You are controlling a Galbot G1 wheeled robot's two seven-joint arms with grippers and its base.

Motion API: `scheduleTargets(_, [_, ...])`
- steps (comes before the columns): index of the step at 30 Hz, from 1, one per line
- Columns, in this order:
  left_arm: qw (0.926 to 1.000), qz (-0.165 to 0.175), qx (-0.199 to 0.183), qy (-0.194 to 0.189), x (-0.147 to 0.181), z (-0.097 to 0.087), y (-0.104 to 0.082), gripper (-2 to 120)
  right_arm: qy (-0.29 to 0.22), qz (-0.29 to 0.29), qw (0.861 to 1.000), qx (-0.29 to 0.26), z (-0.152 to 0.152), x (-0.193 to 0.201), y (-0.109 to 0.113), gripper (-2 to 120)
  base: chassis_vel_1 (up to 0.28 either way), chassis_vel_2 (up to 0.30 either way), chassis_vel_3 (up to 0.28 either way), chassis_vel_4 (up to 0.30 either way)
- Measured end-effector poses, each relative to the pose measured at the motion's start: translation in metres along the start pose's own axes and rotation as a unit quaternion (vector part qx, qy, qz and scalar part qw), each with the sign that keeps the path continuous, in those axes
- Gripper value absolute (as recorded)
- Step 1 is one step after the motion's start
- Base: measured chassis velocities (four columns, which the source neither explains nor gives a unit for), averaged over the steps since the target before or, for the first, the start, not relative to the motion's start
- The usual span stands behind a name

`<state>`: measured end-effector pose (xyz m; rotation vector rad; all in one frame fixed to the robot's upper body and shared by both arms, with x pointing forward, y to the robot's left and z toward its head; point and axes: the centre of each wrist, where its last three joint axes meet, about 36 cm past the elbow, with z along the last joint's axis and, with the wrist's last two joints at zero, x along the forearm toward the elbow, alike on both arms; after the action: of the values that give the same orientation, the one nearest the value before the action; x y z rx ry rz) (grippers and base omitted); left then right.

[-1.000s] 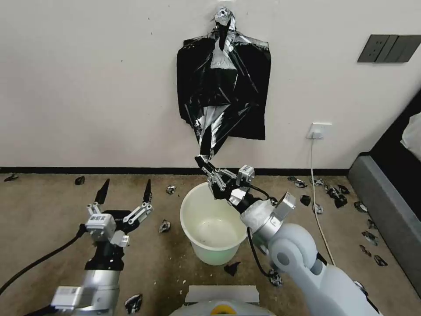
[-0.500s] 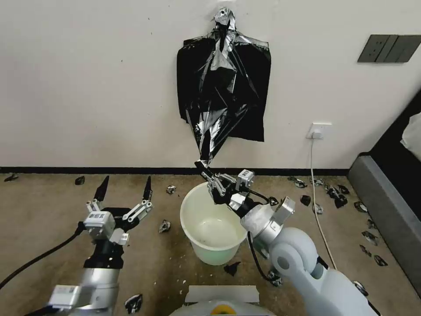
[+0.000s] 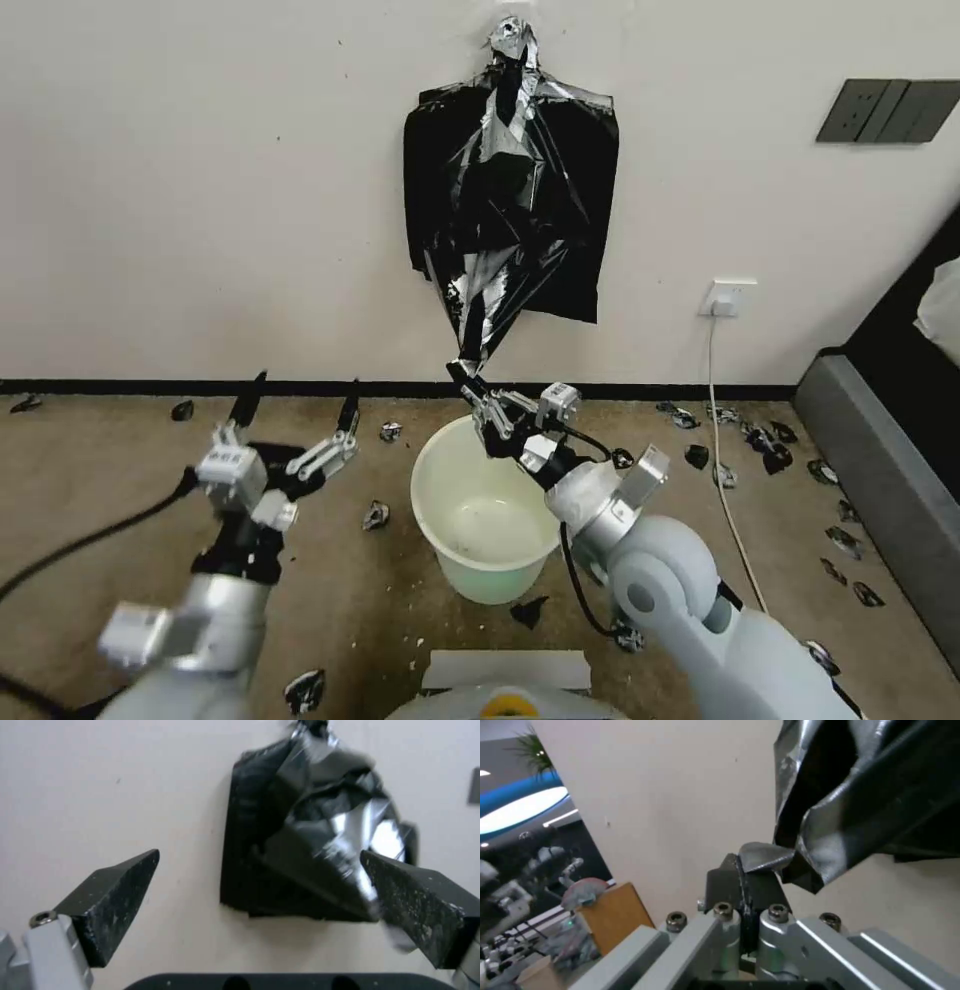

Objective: Place a trash bag onto the trash bin.

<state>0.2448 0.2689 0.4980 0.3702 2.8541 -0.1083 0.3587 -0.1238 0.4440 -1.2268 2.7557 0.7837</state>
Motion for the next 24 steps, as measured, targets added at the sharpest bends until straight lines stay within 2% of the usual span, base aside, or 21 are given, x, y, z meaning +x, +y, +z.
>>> scheduleTargets(1, [1.0000, 0.000, 0.000, 0.000, 0.000, 0.000, 0.000, 100, 0.000, 0.000, 1.000, 0.000, 0.000, 0.000, 0.000, 0, 0.000, 0.000, 0.000, 0.000])
scheduleTargets(4, [0.9988, 0.048, -0.002, -0.006, -0.024, -0.022, 0.017, 100, -0.003, 0.007, 1.000, -0.009, -0.002, -0.024, 0.004, 0, 0.000, 0.000, 0.000, 0.000])
scheduleTargets(5, [0.9988, 0.048, -0.002, -0.006, -0.024, -0.022, 0.017, 100, -0.003, 0.007, 1.000, -0.009, -0.002, -0.024, 0.004, 0, 0.000, 0.000, 0.000, 0.000])
scheduleTargets(8, [0.9947, 0.099, -0.024, -0.013, -0.062, -0.043, 0.032, 100, -0.005, 0.013, 1.000, -0.011, -0.003, -0.030, 0.005, 0, 0.000, 0.000, 0.000, 0.000])
scheduleTargets(13, [0.9919, 0.120, -0.039, -0.016, -0.093, -0.059, 0.043, 100, -0.003, 0.014, 1.000, -0.011, -0.001, -0.029, 0.005, 0, 0.000, 0.000, 0.000, 0.000])
scheduleTargets(17, [0.9837, 0.150, -0.098, -0.016, -0.139, -0.078, 0.058, 100, -0.001, 0.013, 1.000, -0.011, 0.002, -0.031, 0.005, 0, 0.000, 0.000, 0.000, 0.000])
scheduleTargets(22, [0.9783, 0.179, -0.105, 0.006, -0.162, -0.068, 0.054, 100, -0.002, 0.013, 1.000, -0.011, 0.002, -0.033, 0.004, 0, 0.000, 0.000, 0.000, 0.000])
scheduleTargets(24, [0.9737, 0.194, -0.118, 0.011, -0.181, -0.065, 0.049, 100, -0.003, 0.013, 1.000, -0.011, 0.002, -0.035, 0.003, 0, 0.000, 0.000, 0.000, 0.000])
